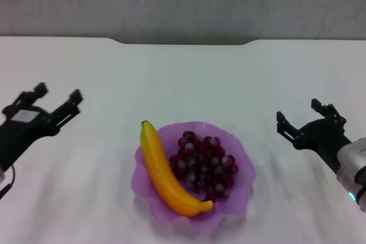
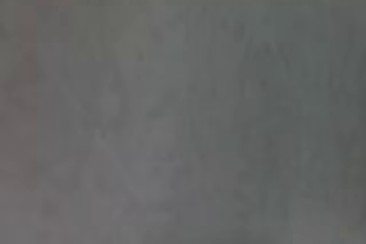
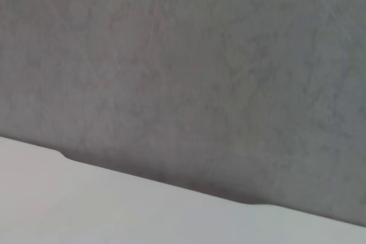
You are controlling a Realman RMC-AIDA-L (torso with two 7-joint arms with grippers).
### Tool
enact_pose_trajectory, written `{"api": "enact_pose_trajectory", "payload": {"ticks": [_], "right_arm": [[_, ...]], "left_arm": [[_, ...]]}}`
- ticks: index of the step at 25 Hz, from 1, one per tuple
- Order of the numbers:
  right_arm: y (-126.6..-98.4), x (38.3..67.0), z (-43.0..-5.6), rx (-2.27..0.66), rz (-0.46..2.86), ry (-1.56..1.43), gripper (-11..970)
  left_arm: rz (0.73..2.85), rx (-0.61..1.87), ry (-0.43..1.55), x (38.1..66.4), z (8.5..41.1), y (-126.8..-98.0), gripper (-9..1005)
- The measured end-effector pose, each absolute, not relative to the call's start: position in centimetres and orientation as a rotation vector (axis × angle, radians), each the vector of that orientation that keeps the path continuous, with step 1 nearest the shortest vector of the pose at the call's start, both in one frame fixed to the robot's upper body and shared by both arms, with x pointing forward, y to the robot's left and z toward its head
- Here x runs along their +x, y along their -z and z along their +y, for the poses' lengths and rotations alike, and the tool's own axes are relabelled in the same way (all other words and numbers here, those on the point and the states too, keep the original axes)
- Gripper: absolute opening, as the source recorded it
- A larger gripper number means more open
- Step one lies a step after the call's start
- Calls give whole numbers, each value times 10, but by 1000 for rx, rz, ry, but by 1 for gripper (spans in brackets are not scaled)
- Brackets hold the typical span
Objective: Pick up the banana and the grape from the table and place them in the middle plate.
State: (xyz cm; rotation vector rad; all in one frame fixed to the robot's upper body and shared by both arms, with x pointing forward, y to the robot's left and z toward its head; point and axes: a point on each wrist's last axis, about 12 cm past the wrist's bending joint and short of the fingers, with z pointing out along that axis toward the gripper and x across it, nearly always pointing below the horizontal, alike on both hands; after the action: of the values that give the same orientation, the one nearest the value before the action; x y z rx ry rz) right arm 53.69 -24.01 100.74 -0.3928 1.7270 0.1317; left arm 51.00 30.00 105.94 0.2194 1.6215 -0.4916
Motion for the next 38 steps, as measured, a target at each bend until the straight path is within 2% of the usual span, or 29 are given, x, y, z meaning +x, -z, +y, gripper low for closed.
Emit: {"api": "enact_pose_trajectory", "payload": {"ticks": [4, 11, 26, 34, 38], "right_arm": [[-1010, 536, -238, -400, 1693, -141, 882], [-1013, 535, -237, -412, 1657, -144, 881], [-1019, 525, -230, -481, 1538, -170, 881], [-1020, 525, -227, -485, 1531, -183, 881], [-1021, 526, -226, -485, 1530, -185, 881]], "left_arm": [[1560, 231, 443, 505, 303, -1042, 893], [1575, 253, 357, 506, 303, -1023, 893], [1622, 288, 388, 513, 292, -1017, 894], [1616, 20, 459, 517, 305, -1021, 894], [1618, 58, 432, 517, 306, -1021, 894]]}}
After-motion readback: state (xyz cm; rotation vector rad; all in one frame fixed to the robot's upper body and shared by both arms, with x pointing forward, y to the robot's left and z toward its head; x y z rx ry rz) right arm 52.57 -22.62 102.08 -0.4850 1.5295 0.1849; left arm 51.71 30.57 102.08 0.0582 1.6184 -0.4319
